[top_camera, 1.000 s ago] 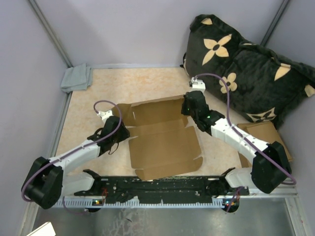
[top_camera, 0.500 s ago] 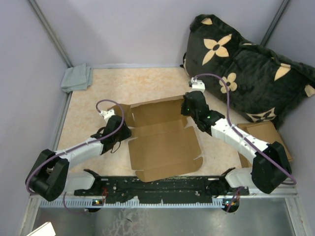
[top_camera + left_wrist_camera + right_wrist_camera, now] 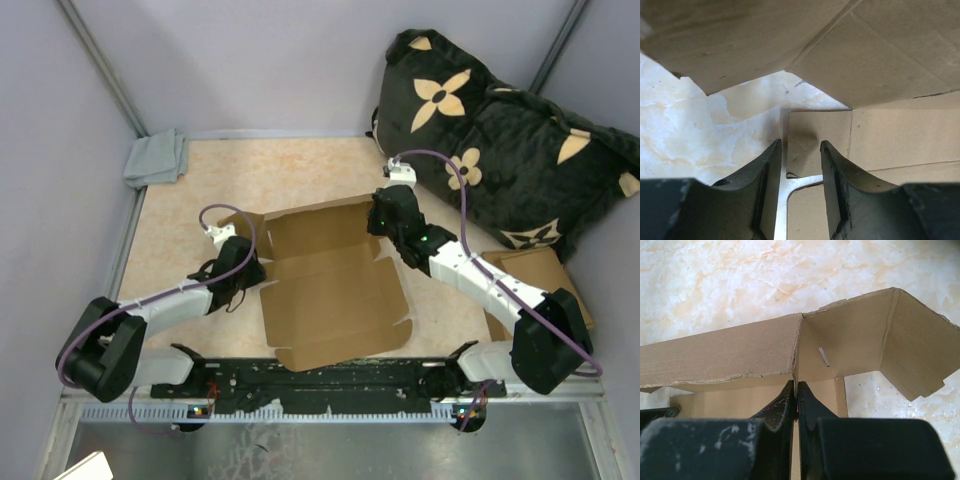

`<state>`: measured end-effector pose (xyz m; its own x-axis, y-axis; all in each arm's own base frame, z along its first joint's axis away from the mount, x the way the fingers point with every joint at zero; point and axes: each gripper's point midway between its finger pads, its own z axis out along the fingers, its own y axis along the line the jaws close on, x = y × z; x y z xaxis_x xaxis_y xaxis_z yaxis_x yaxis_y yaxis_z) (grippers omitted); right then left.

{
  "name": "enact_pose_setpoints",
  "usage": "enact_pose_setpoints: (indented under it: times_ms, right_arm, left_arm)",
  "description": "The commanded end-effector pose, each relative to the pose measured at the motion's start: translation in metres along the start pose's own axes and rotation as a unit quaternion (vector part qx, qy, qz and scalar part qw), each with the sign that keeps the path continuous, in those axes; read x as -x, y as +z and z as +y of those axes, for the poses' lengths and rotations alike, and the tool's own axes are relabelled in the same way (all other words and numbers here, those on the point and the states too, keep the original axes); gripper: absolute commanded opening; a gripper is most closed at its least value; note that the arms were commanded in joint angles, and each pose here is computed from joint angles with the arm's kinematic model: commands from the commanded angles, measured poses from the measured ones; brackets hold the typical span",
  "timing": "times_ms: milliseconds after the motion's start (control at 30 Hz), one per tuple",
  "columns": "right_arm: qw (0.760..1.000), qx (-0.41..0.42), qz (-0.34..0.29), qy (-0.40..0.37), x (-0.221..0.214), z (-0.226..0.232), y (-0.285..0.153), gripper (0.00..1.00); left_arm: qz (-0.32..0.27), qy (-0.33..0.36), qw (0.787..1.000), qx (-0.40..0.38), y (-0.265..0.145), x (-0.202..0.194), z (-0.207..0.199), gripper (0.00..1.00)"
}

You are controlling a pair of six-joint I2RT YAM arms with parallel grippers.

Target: Fold the paper box

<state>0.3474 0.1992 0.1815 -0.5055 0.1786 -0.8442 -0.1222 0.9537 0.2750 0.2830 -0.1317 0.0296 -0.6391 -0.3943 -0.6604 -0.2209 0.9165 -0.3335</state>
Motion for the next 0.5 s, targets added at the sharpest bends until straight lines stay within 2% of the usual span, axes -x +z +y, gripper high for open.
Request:
enact_pose_setpoints:
  times_ms: [0,467]
  right_arm:
    - [1.0,0.017,-0.021,0.012,0.014,0.007,-0.006,0.04]
    - [0.999,0.03,-0.014,0.018,0.011,0.014,-0.002,0.05]
  left_arm:
    - [-0.003,0.006,1.0,-0.024,0.001,0.001,-0.008,0.42]
    - [-0.008,-0.033,0.985,-0.17,-0.036,0.017,-0.061,0.37]
